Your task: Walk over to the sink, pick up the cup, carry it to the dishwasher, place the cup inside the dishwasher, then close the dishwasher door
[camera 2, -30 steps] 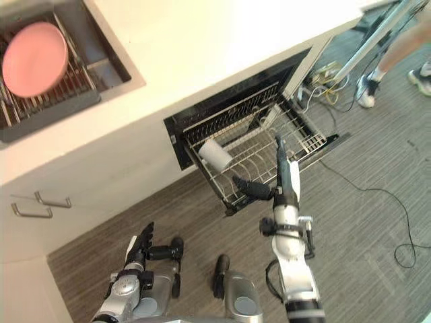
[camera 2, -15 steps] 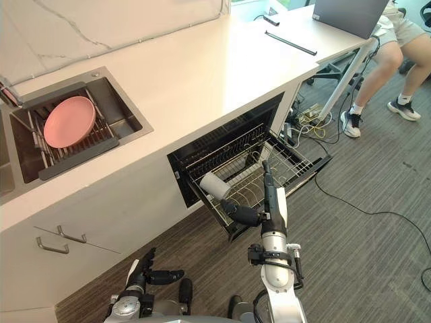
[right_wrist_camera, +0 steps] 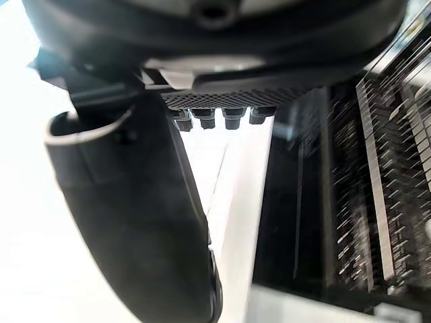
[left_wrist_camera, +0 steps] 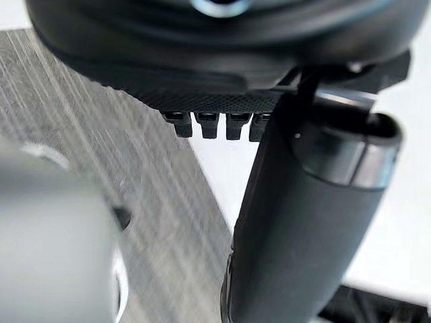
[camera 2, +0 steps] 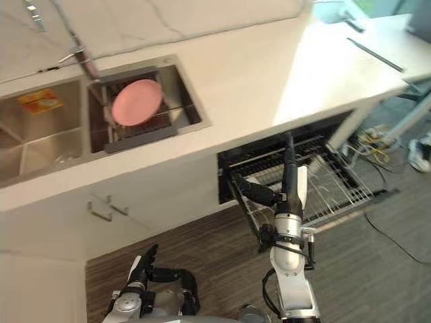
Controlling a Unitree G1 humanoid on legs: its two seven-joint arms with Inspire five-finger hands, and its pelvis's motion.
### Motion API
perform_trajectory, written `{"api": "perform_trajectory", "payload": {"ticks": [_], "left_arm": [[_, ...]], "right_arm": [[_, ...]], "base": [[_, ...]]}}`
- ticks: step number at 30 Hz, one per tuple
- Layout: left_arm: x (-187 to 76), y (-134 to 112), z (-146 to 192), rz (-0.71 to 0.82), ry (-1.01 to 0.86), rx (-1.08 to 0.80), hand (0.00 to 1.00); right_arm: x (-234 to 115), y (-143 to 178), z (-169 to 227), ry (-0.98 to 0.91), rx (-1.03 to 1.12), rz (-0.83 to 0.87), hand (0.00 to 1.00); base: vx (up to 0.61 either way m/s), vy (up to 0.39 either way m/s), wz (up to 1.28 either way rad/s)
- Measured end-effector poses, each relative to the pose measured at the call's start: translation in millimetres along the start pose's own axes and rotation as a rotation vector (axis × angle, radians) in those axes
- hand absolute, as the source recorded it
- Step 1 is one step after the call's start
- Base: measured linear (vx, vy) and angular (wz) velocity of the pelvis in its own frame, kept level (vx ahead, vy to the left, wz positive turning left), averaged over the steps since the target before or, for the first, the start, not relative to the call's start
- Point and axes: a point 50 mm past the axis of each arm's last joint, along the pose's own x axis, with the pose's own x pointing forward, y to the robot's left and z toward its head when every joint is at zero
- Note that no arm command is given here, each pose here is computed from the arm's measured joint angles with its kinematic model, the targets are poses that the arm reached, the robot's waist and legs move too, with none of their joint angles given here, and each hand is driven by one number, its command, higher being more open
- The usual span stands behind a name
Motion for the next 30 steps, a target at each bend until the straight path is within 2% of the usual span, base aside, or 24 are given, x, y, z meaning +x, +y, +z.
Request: {"api": "perform_trajectory", "payload": {"ticks": [6, 13, 16, 30], "left_arm": [[-5, 10, -13, 0.034, 0.031, 0.023, 1.00], [-5, 10, -15, 0.022, 0.047, 0.044, 1.00], [-8, 3, -19, 0.018, 0.056, 0.013, 1.00], [-10, 1, -24, 0.006, 0.081, 0.009, 1.00]], "right_arm": [[5, 12, 0, -0.013, -0.048, 0.052, 1.00], [15, 7, 9, -0.098, -0.141, 0.103, 1.00], [16, 6, 11, -0.127, -0.173, 0.141, 1.00], [16, 3, 7, -0.115, -0.223, 0.247, 1.00]], "base": [[0.28, 0.166, 0.42], [0.25, -0.055, 0.90], [0.20, -0.082, 0.11], [0.03, -0.001, 0.07]]}}
